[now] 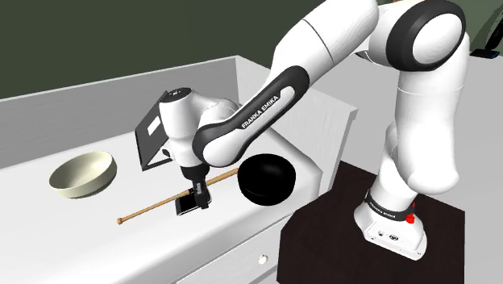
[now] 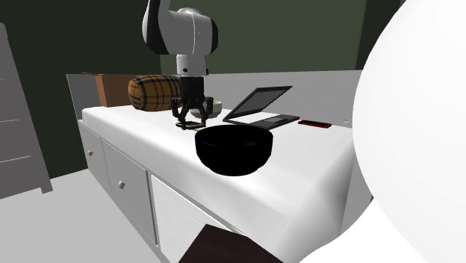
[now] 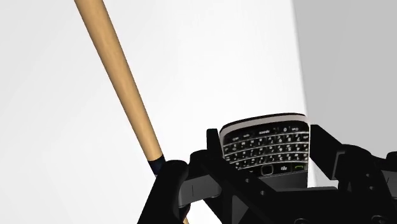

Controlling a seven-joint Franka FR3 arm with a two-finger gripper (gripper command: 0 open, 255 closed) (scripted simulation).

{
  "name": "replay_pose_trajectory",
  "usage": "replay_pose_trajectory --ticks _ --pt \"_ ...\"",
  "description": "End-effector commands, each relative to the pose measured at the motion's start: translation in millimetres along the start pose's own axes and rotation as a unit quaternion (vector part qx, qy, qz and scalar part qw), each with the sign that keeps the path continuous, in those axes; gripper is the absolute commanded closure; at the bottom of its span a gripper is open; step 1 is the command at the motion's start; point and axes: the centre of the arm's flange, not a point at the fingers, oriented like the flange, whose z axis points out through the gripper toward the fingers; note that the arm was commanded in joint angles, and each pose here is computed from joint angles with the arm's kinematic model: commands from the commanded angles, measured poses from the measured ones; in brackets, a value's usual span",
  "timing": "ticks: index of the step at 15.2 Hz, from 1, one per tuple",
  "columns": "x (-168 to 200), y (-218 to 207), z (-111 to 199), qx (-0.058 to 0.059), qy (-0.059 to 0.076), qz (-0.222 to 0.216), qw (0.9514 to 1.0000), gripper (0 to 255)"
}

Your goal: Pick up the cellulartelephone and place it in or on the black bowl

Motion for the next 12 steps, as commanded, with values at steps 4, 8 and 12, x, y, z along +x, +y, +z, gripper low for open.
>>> replay_pose_trajectory --ticks 4,8,12 --pt "-0.4 -0.1 -26.7 0.000 0.000 0.000 1.0000 255" --pt "-0.2 -0.4 -47.9 0.000 0.000 0.000 1.0000 255" --pt "0.1 -0.6 -69.0 0.000 0.000 0.000 1.0000 255"
